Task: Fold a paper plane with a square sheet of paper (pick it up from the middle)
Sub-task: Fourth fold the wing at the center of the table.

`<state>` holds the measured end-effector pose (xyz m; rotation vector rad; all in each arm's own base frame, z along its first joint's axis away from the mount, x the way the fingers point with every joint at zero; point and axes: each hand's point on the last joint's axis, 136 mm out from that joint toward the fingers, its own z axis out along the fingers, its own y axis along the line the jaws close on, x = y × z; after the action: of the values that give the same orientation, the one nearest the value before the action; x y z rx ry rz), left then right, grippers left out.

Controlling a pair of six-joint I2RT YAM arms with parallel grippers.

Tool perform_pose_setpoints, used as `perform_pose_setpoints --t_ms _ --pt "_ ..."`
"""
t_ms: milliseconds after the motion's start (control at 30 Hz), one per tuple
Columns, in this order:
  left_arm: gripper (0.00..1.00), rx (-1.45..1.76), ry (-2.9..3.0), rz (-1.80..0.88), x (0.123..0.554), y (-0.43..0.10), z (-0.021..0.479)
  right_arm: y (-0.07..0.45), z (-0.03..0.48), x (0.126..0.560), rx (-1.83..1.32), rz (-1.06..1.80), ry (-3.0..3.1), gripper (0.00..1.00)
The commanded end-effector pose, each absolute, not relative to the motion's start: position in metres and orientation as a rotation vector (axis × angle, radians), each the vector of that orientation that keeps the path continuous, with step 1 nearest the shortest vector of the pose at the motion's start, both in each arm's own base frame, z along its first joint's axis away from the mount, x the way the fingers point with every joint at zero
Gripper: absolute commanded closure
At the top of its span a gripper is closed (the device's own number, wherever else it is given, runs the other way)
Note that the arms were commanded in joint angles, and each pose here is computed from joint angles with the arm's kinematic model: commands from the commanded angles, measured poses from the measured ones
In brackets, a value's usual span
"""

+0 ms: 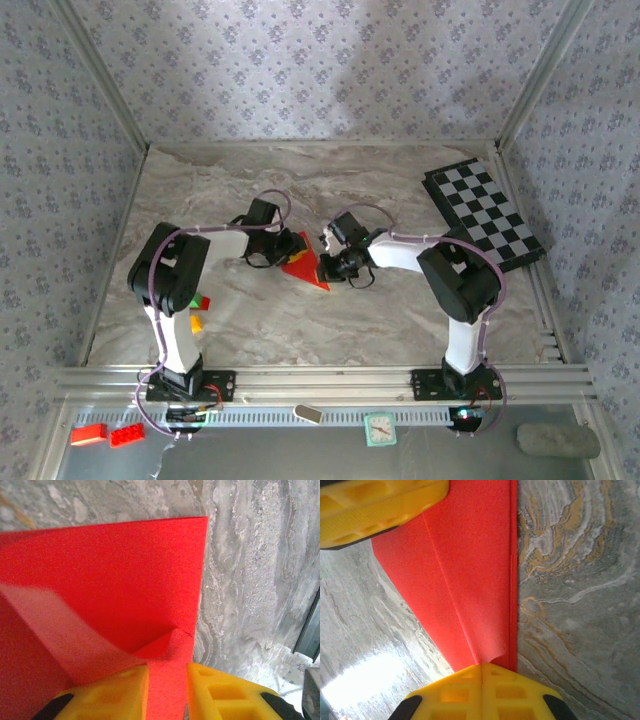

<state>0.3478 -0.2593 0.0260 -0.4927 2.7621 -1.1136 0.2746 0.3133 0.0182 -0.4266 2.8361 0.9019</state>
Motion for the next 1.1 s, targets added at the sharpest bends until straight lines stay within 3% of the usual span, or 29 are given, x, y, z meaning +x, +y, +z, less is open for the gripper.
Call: perform_pose_setpoints --t_ms 0,633,867,1067 --pt "0.73 -0.544 2.765 -0.958 0.361 -0.232 0.000 0.264 -0.038 0.236 -0.335 0.668 3.089 0.94" --pt "0.74 -0.487 2.733 -0.707 0.422 -0.168 0.012 0.243 -0.055 0.221 -0.291 0.589 3.153 0.94" --pt "0.74 -0.411 2.608 -0.843 0.441 -0.184 0.086 0.249 -0.051 0.225 -0.280 0.610 3.143 0.95" --pt "0.74 -0.384 2.560 -0.930 0.411 -0.208 0.114 0.251 -0.049 0.226 -0.258 0.621 3.149 0.96"
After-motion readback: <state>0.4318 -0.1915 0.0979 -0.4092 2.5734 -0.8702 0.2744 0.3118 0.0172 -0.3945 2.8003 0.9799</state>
